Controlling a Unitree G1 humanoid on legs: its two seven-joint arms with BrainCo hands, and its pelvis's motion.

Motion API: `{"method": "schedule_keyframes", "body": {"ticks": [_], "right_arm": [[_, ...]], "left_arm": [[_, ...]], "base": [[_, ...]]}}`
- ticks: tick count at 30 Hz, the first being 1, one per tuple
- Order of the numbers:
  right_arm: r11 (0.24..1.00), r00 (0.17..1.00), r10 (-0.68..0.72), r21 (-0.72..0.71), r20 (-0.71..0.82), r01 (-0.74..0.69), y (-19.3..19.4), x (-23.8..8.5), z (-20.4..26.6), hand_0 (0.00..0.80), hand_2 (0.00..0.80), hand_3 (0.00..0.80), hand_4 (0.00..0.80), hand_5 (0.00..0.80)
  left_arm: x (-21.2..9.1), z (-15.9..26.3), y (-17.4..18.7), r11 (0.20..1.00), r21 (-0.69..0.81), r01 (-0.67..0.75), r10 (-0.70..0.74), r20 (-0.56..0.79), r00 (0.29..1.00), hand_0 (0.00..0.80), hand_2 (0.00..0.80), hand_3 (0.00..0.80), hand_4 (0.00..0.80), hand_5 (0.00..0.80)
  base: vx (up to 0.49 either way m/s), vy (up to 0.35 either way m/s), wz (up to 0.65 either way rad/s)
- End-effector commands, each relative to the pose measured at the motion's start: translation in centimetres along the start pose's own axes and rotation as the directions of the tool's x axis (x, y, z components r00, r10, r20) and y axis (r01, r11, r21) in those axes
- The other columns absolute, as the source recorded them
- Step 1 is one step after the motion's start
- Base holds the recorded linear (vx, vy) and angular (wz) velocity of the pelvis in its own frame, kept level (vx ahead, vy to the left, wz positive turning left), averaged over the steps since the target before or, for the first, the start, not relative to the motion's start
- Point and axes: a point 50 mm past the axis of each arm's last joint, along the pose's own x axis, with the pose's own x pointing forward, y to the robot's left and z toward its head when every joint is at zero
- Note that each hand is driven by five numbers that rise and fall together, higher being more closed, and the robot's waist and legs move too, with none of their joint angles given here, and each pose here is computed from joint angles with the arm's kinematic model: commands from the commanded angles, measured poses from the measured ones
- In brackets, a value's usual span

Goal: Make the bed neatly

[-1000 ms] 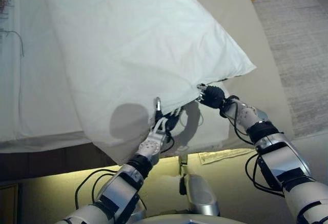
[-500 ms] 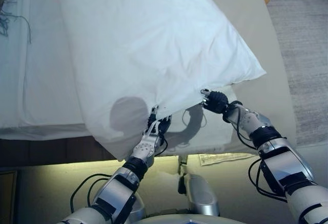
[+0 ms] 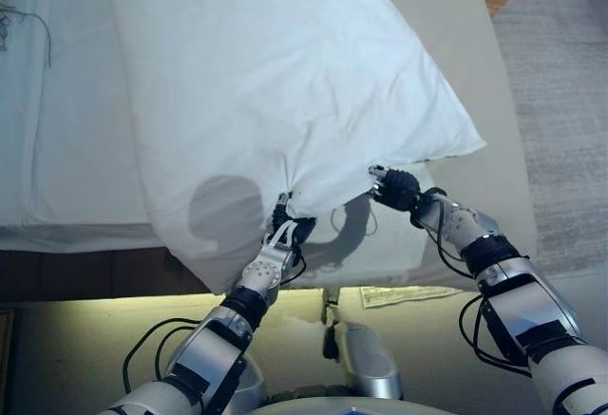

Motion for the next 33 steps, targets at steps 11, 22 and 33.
{"method": "schedule_keyframes", "body": {"ticks": [11,22,33], "right_arm": [[0.968,0.965,-0.230,0.074,-0.126,0.240,-7.8,-3.3,-4.5,0.000,0.000,0.000,0.000,0.000],[0.896,0.891,-0.383,0.137,-0.246,0.423,-13.8,-8.4,-10.1,0.000,0.000,0.000,0.000,0.000],[0.891,0.876,-0.400,0.111,-0.270,0.441,-14.1,-8.4,-10.3,0.000,0.000,0.000,0.000,0.000]], "left_arm": [[-2.1,8.5,-1.7,0.974,0.104,0.199,-0.212,0.137,0.968,0.800,0.800,0.800,0.800,0.800],[-12.0,20.1,5.0,0.986,0.164,-0.014,-0.061,0.446,0.893,0.800,0.800,0.800,0.800,0.800],[-24.1,27.6,10.4,0.910,0.014,-0.414,0.283,0.708,0.647,0.800,0.800,0.800,0.800,0.800]], "base": [[0.053,0.065,0.05],[0.090,0.115,0.30],[0.034,0.107,0.18]]}}
